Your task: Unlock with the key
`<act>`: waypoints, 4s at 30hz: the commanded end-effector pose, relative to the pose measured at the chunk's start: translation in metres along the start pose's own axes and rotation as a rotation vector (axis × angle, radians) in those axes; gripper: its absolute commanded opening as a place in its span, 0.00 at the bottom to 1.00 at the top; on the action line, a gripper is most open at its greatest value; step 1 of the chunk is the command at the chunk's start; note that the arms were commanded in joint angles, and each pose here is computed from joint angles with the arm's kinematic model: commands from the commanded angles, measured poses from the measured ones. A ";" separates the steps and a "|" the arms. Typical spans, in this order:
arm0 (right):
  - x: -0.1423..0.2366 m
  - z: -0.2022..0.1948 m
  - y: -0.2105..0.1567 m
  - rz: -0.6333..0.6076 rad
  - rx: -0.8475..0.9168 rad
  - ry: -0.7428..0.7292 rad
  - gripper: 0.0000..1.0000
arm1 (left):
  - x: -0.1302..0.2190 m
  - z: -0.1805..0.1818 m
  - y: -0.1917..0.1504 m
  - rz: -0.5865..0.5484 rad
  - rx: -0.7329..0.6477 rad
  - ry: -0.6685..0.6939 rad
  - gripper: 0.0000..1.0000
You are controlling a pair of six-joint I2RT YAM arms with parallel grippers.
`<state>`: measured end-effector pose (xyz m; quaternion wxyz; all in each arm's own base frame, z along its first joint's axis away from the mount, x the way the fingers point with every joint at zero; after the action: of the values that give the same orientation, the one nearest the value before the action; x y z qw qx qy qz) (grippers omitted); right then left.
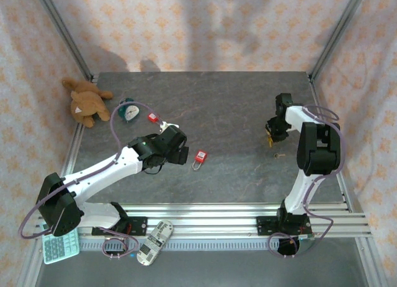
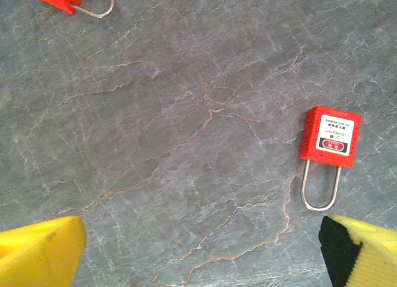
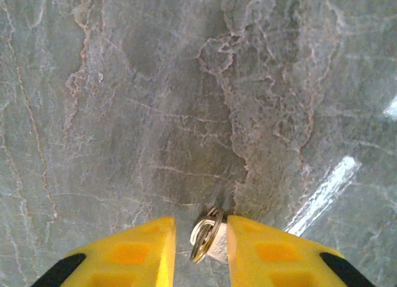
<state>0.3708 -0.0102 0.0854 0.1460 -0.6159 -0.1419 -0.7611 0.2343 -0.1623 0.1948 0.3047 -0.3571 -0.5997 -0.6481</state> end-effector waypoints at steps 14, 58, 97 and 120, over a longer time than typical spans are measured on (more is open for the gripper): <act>0.038 -0.001 -0.011 0.031 0.079 0.111 0.08 | -0.007 -0.009 0.010 -0.004 0.017 -0.021 0.98; 0.239 0.004 -0.192 0.178 0.682 0.729 0.07 | 0.022 -0.122 0.025 -0.768 -0.297 -0.557 0.94; 0.258 0.000 -0.245 0.398 0.709 0.901 0.06 | 0.025 -0.120 0.037 -0.883 -0.022 -0.740 0.69; 0.251 -0.002 -0.245 0.394 0.699 0.891 0.06 | 0.019 -0.125 0.041 -0.827 -0.055 -0.779 0.30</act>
<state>0.2254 0.2008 0.3111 0.5224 -0.1928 -0.1953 -0.8073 0.2433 -0.2893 0.2267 -0.2245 -0.3159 -0.7395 -0.5504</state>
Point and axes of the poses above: each hand's point on the last joint's axis, 136 mm out from that joint toward the fingers, its own x axis back along the fingers, its own z axis along the line the jaws close on, y = z × x, the point moved 6 cm from there along x, back along the fingers, and after that the axes turned 1 degree about x, right-handed, at the moved point
